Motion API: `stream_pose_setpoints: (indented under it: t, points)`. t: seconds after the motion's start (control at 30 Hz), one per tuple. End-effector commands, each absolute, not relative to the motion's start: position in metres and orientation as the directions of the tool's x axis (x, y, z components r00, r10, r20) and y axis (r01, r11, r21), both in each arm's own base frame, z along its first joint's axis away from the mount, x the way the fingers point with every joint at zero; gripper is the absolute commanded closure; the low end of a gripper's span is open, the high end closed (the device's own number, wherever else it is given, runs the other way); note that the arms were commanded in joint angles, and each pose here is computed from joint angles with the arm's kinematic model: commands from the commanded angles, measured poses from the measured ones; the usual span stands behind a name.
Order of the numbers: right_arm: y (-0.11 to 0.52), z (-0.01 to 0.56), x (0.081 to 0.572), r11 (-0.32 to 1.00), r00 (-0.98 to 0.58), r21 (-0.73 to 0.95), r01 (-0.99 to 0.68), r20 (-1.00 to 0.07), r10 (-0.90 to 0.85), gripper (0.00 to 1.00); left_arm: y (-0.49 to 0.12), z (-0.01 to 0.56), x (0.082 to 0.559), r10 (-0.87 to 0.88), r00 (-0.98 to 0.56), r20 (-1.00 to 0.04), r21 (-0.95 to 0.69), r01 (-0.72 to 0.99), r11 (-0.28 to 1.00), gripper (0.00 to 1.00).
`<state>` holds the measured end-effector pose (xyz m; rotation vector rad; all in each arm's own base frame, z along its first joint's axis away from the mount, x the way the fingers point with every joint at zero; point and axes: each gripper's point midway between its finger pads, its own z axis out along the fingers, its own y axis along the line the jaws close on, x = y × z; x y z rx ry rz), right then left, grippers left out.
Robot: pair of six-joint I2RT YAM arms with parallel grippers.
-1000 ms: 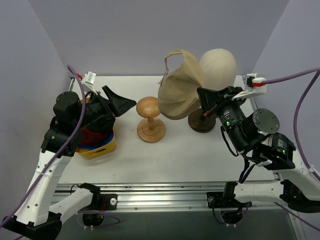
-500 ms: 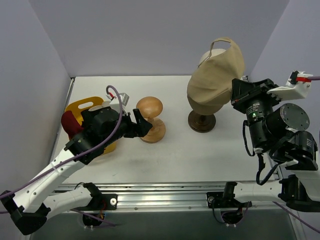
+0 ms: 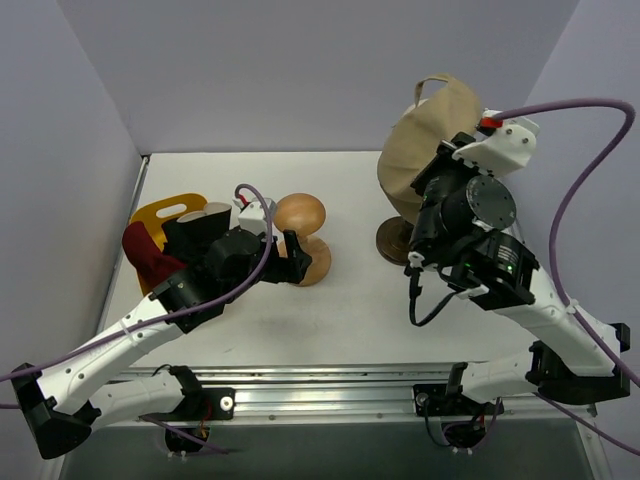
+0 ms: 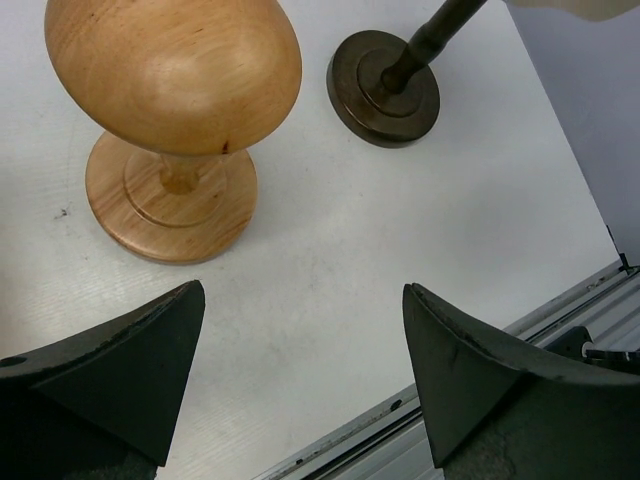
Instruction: Stack the hats
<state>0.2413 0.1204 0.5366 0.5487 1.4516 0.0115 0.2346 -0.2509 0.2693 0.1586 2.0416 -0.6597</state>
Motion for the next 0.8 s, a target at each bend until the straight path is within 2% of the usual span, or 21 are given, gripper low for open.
stream_pose_setpoints:
  t: [0.0,0.1,0.13,0.17,0.23,0.37,0.77]
  points:
    - [0.098,0.557,0.237,0.822,0.179,0.436,0.366,-0.9,0.398,1.0,-0.249,0.292,0.238,-0.203,-0.461,-0.864,-0.403,0.393,0.826,0.11]
    - [0.101,0.558,0.247,0.824,0.185,0.409,0.392,-0.913,0.364,1.0,-0.249,0.291,0.239,-0.199,-0.46,-0.865,-0.399,0.391,0.829,0.11]
    - [0.103,0.549,0.262,0.862,0.15,0.294,0.413,-0.955,0.254,1.0,-0.25,0.291,0.239,-0.199,-0.46,-0.865,-0.399,0.392,0.829,0.11]
    - [0.097,0.566,0.269,0.823,0.216,0.427,0.375,-0.903,0.37,1.0,-0.251,0.289,0.239,-0.195,-0.464,-0.864,-0.398,0.393,0.829,0.11]
    - [0.088,0.565,0.305,0.839,0.19,0.424,0.34,-0.905,0.38,1.0,-0.253,0.287,0.239,-0.194,-0.47,-0.861,-0.403,0.399,0.824,0.11]
    - [0.083,0.554,0.338,0.865,0.13,0.405,0.298,-0.914,0.383,1.0,-0.253,0.283,0.239,-0.184,-0.47,-0.863,-0.395,0.399,0.828,0.1]
    - [0.09,0.534,0.368,0.867,0.073,0.437,0.24,-0.898,0.433,1.0,-0.248,0.281,0.243,-0.176,-0.453,-0.874,-0.37,0.385,0.845,0.09]
